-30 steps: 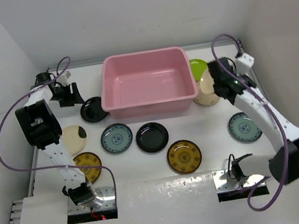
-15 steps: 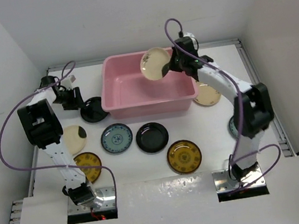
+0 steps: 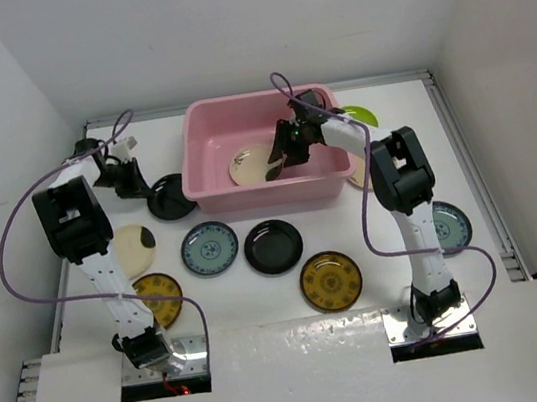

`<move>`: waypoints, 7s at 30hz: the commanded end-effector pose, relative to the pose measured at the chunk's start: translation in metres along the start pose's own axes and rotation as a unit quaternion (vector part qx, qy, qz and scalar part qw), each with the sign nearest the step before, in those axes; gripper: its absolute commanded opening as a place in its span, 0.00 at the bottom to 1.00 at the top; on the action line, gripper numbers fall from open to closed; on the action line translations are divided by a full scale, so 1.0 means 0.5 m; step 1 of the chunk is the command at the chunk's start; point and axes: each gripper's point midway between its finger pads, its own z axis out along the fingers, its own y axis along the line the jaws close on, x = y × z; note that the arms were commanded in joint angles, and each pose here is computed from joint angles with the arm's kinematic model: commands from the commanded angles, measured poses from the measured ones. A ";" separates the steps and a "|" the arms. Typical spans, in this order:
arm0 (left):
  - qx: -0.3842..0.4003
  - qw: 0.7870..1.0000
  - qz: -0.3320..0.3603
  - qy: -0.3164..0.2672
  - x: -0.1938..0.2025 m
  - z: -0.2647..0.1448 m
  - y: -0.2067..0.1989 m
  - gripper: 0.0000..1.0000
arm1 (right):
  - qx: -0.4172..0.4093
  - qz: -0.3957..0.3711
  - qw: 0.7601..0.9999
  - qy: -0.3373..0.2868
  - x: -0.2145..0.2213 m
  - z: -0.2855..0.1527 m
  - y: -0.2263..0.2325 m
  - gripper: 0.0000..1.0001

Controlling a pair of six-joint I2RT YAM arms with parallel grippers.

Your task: Place the plates into the plastic bin on the countertop

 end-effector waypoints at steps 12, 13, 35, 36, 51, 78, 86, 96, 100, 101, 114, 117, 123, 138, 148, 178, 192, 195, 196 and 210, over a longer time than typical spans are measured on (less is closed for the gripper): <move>-0.123 0.964 0.081 -0.220 -0.343 -0.317 -0.050 0.00 | -0.056 -0.082 0.979 -0.180 -0.192 -0.319 0.123 0.85; -0.126 0.955 0.102 -0.249 -0.380 -0.359 -0.080 0.00 | -0.045 -0.058 0.979 -0.192 -0.197 -0.333 0.106 0.85; 0.108 0.955 0.229 -0.152 -0.335 0.034 -0.571 0.00 | 0.157 0.287 0.926 -0.187 0.001 -0.423 -0.479 0.71; 0.107 0.958 0.225 -0.142 -0.323 0.059 -0.560 0.00 | 0.156 0.287 0.928 -0.182 0.004 -0.418 -0.483 0.70; 0.059 0.970 0.218 -0.089 -0.255 0.171 -0.481 0.45 | 0.154 0.313 0.928 -0.132 0.064 -0.323 -0.531 0.59; -0.020 0.939 0.227 -0.256 -0.468 -0.129 -0.400 0.57 | 0.365 0.208 0.801 -0.427 -0.032 -0.617 -0.411 0.00; -0.107 0.948 0.132 -0.271 -0.451 -0.263 -0.146 0.76 | 0.317 0.047 0.769 -0.554 -0.183 -0.745 -0.157 0.00; -0.132 0.985 0.055 -0.098 -0.080 -0.276 0.115 0.76 | -0.045 -0.195 0.958 -0.207 -0.167 -0.350 0.190 0.00; -0.116 0.991 0.040 -0.054 0.044 -0.274 0.142 0.76 | -0.060 -0.164 0.979 -0.105 -0.105 -0.177 0.140 0.00; -0.113 0.992 0.031 -0.045 0.066 -0.273 0.148 0.76 | -0.066 -0.162 0.978 -0.114 -0.112 -0.170 0.143 0.00; -0.054 0.998 -0.031 0.026 0.244 -0.225 0.145 0.78 | -0.032 -0.113 0.992 -0.042 -0.058 -0.054 0.058 0.57; -0.042 0.998 -0.037 0.040 0.266 -0.215 0.137 0.78 | -0.022 -0.128 0.991 -0.042 -0.061 -0.069 0.057 0.71; -0.039 0.994 -0.047 0.086 0.319 -0.193 0.129 0.69 | -0.003 -0.152 0.986 -0.073 -0.093 -0.121 0.054 0.73; -0.064 0.997 -0.017 -0.047 0.059 -0.294 0.125 0.00 | -0.019 -0.080 0.975 -0.206 -0.195 -0.332 0.027 0.75; -0.057 0.927 0.188 -0.320 -0.439 -0.494 -0.260 0.00 | 0.116 0.233 0.914 -0.312 -0.212 -0.441 -0.345 0.68; 0.092 0.963 0.234 -0.102 -0.242 0.112 -0.504 0.28 | 0.095 0.394 0.886 -0.224 -0.219 -0.138 -0.520 0.63; 0.100 0.934 0.286 -0.187 -0.356 0.008 -0.565 0.70 | 0.136 0.396 0.882 -0.216 -0.178 -0.135 -0.544 0.00; 0.096 0.936 0.262 -0.213 -0.395 -0.035 -0.545 0.71 | 0.137 0.374 0.884 -0.245 -0.205 -0.172 -0.527 0.00; 0.094 0.936 0.258 -0.220 -0.404 -0.052 -0.530 0.71 | 0.136 0.366 0.883 -0.259 -0.221 -0.195 -0.516 0.00; 0.020 0.928 0.241 -0.283 -0.478 -0.230 -0.365 0.72 | 0.309 0.109 0.749 -0.576 -0.355 -0.635 -0.166 0.00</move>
